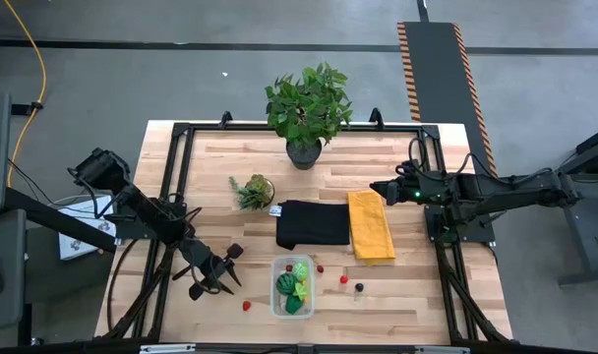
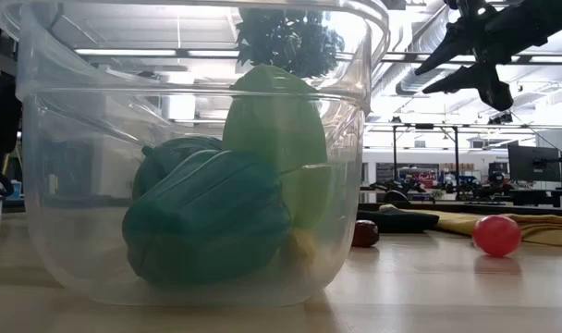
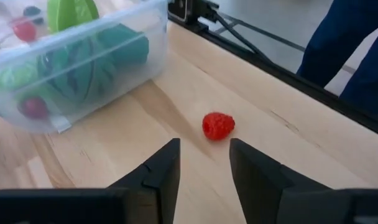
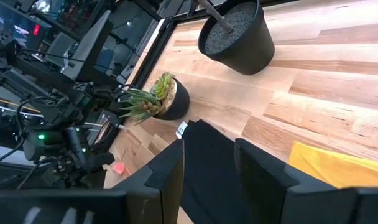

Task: Pick and placing Produce into tupperware
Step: Put the raspberry into the bin

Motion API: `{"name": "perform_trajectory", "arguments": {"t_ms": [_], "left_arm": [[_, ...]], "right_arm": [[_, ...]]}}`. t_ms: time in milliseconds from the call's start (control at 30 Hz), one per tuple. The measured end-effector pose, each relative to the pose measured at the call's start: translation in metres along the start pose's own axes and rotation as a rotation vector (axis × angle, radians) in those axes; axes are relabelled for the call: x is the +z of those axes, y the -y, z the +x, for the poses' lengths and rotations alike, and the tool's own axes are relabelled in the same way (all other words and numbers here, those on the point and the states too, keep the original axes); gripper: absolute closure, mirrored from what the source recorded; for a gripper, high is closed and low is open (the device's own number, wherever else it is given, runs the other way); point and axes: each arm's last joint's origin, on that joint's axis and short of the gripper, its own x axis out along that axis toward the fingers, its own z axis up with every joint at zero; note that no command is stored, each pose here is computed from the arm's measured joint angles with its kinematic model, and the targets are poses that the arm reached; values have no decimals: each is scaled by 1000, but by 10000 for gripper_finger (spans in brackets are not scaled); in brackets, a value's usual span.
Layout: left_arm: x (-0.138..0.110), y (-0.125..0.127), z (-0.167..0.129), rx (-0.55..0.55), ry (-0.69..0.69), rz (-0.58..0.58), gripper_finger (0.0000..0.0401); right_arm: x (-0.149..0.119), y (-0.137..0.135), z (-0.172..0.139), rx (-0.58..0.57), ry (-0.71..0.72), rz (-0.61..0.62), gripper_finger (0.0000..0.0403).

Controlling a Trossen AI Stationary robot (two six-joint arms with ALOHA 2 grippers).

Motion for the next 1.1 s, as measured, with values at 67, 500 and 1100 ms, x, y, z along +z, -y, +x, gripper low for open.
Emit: {"name": "perform_trajectory", "arguments": {"t_ms": [67, 500, 1100], "left_arm": [[2, 0, 0, 1, 16, 6, 271], [0, 0, 18, -21, 5, 47, 271], [-3, 1, 44, -106, -54, 50, 271]], "right_arm": [[0, 0, 0, -5, -3, -1, 269], [0, 1, 0, -6, -4, -1, 269], [-1, 1, 0, -3, -21, -3, 269]]}}
